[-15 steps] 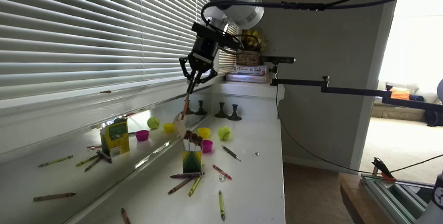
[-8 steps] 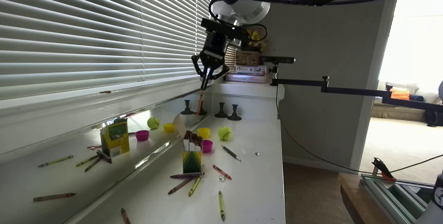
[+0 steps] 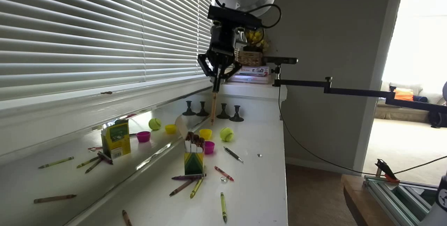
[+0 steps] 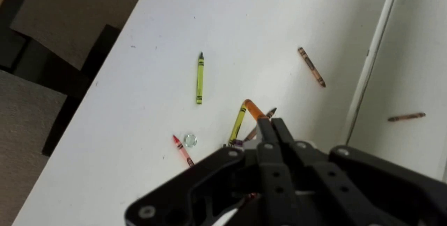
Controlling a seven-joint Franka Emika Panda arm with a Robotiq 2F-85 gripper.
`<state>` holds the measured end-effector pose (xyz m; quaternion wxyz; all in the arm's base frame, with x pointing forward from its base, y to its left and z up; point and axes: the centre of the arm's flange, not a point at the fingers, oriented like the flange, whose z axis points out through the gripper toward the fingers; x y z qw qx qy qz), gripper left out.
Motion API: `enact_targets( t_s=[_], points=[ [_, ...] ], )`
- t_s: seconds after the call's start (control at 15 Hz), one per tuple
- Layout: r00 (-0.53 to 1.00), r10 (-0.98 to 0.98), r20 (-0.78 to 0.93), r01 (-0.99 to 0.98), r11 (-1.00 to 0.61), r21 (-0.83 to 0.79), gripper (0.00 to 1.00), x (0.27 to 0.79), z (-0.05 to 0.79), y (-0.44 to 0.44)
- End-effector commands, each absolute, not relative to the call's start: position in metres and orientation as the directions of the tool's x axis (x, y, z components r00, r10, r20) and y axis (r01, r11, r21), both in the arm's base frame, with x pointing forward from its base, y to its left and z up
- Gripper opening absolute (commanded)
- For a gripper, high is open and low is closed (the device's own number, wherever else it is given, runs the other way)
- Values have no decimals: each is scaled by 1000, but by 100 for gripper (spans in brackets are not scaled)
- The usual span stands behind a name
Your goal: Remove one orange crayon from the box.
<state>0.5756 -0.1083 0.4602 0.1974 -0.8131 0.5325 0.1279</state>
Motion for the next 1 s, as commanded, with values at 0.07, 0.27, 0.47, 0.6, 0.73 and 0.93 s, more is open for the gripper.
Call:
enact_targets(
  t_s=[0.07, 0.27, 0.47, 0.6, 0.73, 0.93],
  points=[
    [356, -760, -544, -928, -355, -110, 1, 584, 434, -83],
    [311, -746, -589, -935, -352, -49, 1, 596, 404, -74],
    [252, -744, -618, -941, -338, 22, 1, 610, 365, -67],
    [227, -755, -615, -940, -335, 65, 1, 613, 340, -61],
    [228, -761, -608, -936, -344, 80, 1, 611, 322, -55],
    [280, -772, -571, -921, -384, 68, 1, 608, 302, -49]
  ],
)
